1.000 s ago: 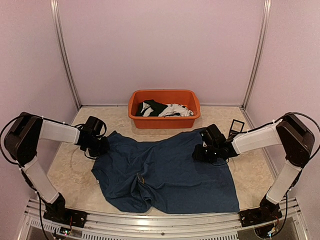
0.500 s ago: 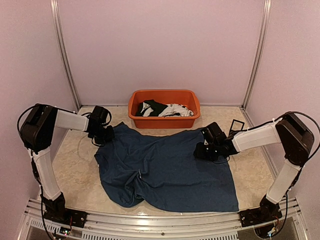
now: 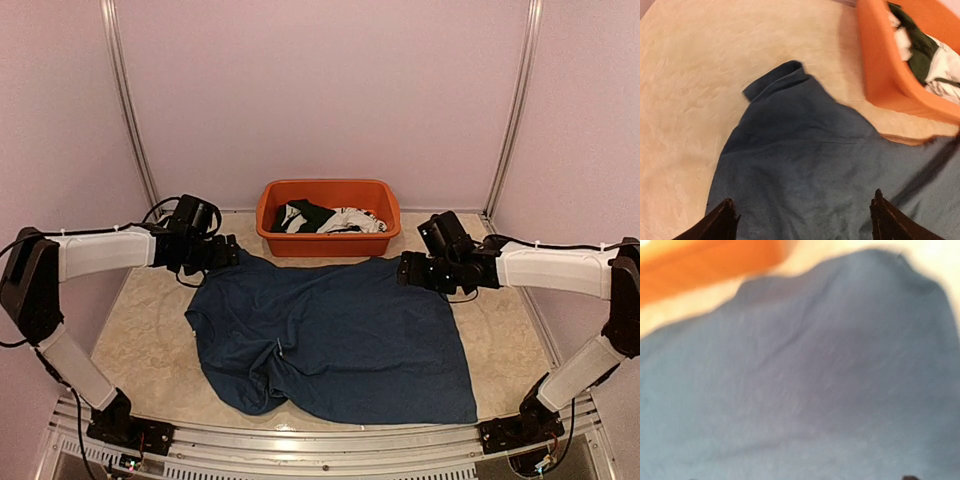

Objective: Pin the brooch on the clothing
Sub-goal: Smooth out the clothing with brooches at the center of the board, then pick up the brooch from the brooch box.

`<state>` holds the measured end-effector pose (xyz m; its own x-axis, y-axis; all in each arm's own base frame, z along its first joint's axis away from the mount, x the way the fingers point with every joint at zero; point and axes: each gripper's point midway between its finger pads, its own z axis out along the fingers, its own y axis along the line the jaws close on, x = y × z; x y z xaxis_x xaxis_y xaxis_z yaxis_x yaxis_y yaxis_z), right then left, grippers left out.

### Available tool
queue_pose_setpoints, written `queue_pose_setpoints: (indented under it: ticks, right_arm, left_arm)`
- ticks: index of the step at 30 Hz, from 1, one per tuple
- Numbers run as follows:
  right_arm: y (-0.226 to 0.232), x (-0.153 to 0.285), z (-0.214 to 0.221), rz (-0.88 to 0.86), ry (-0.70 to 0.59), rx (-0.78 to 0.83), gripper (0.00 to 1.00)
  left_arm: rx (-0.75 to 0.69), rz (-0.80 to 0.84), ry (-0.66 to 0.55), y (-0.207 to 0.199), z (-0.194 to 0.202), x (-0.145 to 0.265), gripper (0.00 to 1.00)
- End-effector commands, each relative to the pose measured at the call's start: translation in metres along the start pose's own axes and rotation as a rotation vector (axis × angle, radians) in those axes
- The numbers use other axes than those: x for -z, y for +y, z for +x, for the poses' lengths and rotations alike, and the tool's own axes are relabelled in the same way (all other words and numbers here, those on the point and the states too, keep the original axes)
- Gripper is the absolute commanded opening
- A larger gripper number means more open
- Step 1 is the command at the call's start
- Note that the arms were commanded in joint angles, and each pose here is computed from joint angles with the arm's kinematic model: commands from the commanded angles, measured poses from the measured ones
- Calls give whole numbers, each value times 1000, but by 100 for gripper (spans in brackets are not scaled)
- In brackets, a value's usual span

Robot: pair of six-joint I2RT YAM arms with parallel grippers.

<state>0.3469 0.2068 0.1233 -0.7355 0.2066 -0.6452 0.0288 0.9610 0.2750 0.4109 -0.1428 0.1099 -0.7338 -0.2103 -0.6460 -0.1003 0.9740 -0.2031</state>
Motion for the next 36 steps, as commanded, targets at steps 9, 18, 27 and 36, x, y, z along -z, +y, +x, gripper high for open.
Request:
queue_pose_setpoints:
  ticks: [9, 18, 27, 36]
  right_arm:
    - [-134, 5, -29, 348, -77, -280, 94]
    - [-203, -6, -43, 500, -98, -368, 96]
    - [-217, -44, -48, 503, -63, -368, 91]
    - [-237, -65, -55, 508, -63, -396, 89]
  left_arm:
    - [-206, 132, -52, -65, 51, 57, 99]
    - [-375, 253, -139, -104, 84, 72, 99]
    - [-461, 421, -210, -127, 115, 76, 99]
    - [-472, 489, -241, -132, 114, 85, 99]
